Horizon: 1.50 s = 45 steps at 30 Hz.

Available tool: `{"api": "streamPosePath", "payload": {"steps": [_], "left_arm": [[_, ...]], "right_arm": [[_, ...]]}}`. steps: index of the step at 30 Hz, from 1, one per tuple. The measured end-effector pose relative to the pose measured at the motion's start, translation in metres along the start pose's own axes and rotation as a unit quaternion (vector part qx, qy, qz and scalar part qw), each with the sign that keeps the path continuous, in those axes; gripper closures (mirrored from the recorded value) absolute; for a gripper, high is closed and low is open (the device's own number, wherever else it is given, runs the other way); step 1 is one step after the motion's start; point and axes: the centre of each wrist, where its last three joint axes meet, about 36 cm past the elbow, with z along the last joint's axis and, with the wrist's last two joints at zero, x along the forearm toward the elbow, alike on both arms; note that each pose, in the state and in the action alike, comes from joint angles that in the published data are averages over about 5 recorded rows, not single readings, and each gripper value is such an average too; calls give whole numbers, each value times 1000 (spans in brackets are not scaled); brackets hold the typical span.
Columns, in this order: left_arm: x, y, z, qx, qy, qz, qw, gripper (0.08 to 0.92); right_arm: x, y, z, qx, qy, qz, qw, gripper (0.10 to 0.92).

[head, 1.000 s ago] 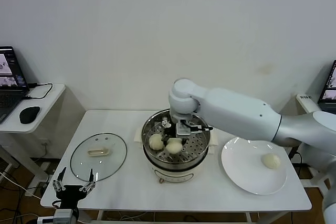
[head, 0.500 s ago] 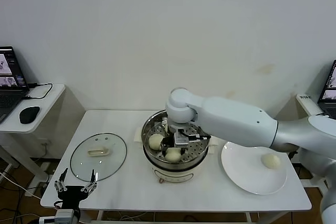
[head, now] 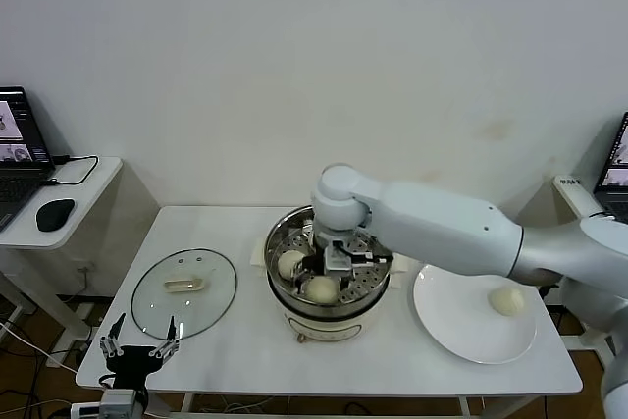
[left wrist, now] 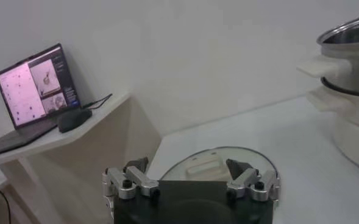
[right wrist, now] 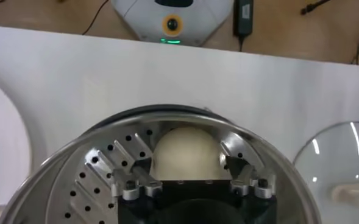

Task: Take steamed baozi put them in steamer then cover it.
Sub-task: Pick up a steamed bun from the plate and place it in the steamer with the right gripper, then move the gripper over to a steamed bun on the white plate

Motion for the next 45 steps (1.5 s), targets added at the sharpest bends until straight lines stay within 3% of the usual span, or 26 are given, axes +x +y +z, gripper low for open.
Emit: {"api": "streamPosePath", "payload": {"steps": [7,12,17,23,32,45], "left_arm": [[2,-1,-3,-1,-4,6,1000,177],[4,-2,-3,-2,-5,13,1000,177],[6,-3,-7,0,-8,22,1000,177],[8,-3,-10,4,-7,35,999,177],[11,-5,-7,2,1,43,999,177],[15,-3,3,-4,19,45,999,177]], "right_arm": [[48,26,13,-69,38,45,996,199],[86,67,27,-171,50,88,980,200],[113,118,33,-301,51,125,944,199],[128,193,35,-460,64,138,875,200],[105,288,17,-600,91,95,789,200],[36,364,-2,-674,120,15,728,199]]}}
